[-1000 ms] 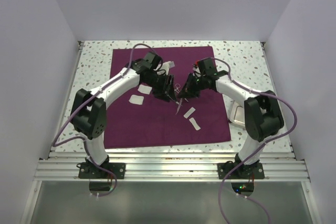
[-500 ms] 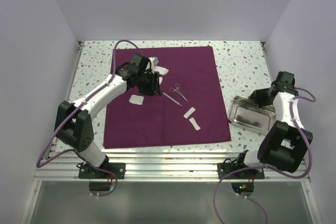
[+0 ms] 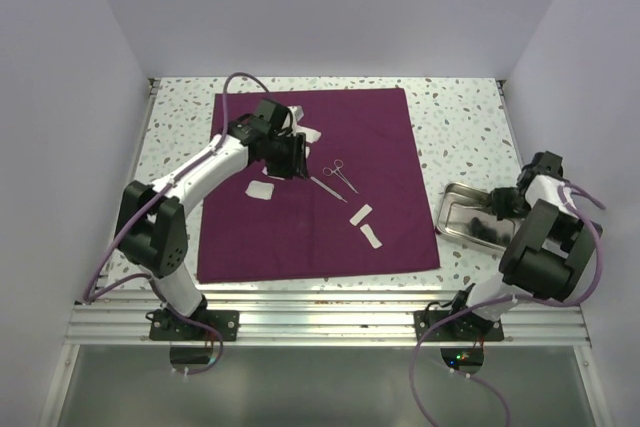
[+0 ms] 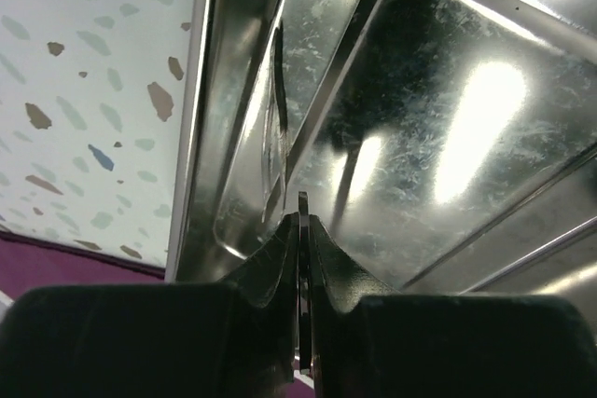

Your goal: Prepare the surgical pack

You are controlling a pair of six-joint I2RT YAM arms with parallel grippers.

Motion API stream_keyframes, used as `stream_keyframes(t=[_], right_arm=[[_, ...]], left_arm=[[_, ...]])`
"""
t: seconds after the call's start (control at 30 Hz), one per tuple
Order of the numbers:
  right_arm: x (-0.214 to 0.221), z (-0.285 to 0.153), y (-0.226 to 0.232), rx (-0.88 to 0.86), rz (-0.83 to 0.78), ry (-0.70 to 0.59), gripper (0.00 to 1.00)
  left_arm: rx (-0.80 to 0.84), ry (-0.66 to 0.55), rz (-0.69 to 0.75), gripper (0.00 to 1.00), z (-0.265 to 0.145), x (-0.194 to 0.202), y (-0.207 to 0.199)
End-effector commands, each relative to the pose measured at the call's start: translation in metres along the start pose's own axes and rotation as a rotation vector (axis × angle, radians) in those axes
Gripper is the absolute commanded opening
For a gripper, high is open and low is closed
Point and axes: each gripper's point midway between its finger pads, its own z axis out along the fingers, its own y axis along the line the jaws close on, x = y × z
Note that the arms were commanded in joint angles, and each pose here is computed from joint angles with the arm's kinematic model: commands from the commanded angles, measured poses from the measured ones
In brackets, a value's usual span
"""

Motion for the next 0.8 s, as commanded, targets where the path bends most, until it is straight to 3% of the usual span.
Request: stream_keyframes(t=[0.0, 0.27, 0.4, 0.43, 0.5, 0.6, 0.77], right_arm=[[-0.016, 0.0, 0.01, -0.002, -0.024, -0.064, 0.1], [-0.017, -0.007, -0.001, 0.033, -0.136, -0.083, 0.34], [-0.005, -0.037, 0.011, 0.055, -0.322, -0.13, 0.46], [0.005, -0.047, 0.022, 0.053, -0.414, -0.177, 0.52], [0.014, -0.072, 0.052, 0.0, -0.537, -0.227, 0.55], [0.052, -0.098, 0.093, -0.082, -0.733, -0.247, 0.56], [0.169, -0.118, 0.137, -0.253, -1.162, -0.159, 0.57]], left_arm=[[0.052, -0.028, -0.009, 0.51, 0.005, -0.021, -0.015], [0.056, 0.043, -0.1, 0.54, 0.031, -0.021, -0.019], [0.05, 0.075, -0.145, 0.54, 0.045, -0.023, -0.024], [0.041, 0.098, -0.162, 0.53, 0.051, -0.019, -0.023], [0.029, 0.113, -0.184, 0.52, 0.051, -0.017, -0.022], [0.002, 0.114, -0.199, 0.52, 0.049, -0.015, -0.017], [0.013, 0.131, -0.2, 0.52, 0.051, -0.015, -0.019]])
